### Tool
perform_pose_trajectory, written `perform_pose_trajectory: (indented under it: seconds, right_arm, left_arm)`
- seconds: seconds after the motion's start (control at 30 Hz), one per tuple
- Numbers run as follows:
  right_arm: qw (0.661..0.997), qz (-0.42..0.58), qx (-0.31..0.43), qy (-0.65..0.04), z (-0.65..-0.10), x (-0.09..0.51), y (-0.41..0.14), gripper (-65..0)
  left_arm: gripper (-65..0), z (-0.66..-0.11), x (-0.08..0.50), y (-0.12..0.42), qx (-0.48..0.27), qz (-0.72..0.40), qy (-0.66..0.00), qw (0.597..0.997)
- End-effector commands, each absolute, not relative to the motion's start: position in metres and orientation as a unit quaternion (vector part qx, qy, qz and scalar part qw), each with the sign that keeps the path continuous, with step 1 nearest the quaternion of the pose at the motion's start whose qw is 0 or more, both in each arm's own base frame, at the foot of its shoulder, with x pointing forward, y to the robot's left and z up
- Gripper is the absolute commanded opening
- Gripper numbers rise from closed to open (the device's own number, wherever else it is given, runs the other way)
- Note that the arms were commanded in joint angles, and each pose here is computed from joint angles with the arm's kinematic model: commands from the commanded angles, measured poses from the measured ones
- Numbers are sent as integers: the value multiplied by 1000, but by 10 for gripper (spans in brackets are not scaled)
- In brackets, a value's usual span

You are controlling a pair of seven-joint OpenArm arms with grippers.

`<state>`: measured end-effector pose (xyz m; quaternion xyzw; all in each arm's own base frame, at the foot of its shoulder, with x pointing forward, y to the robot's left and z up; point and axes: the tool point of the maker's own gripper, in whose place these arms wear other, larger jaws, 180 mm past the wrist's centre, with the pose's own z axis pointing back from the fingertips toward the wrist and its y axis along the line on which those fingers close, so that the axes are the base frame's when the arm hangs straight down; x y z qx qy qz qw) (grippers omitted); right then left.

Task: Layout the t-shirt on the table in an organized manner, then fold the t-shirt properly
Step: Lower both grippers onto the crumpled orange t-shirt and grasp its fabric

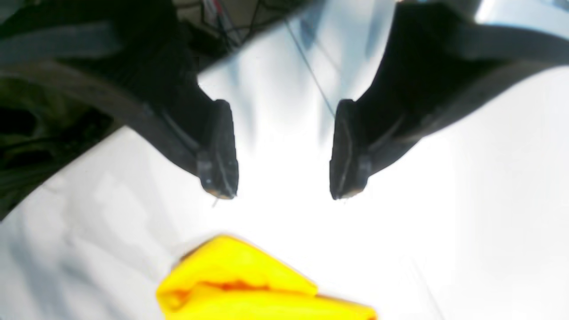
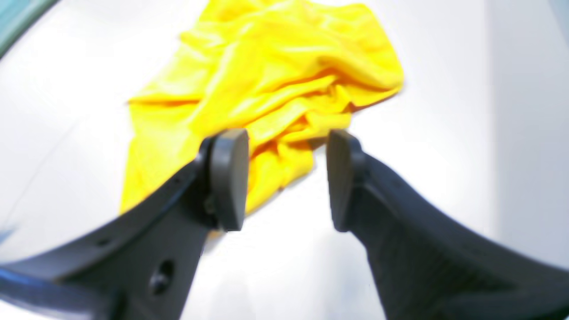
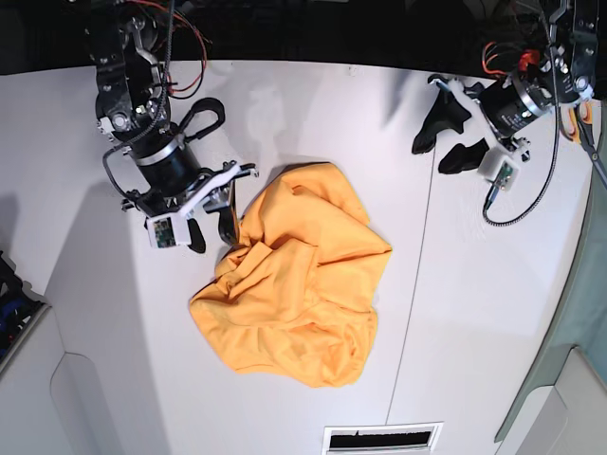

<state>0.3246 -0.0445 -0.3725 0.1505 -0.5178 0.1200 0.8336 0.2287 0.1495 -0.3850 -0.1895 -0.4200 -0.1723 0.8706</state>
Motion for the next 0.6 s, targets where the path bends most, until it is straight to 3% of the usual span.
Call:
perform_pose_trajectory:
  seconds: [0.0, 0.37, 0.57]
  right_arm:
    - [821, 113, 154, -539, -360, 341, -41, -367]
    - [845, 115, 206, -480, -400, 379, 29, -367]
    - [865, 113, 169, -459, -424, 384, 22, -368]
  left_arm:
    - [-289, -379, 242, 146, -198, -171, -437, 860]
    - [-288, -402, 339, 129, -226, -110, -448, 858]
    - [-288, -426, 362, 112, -242, -74, -435, 864]
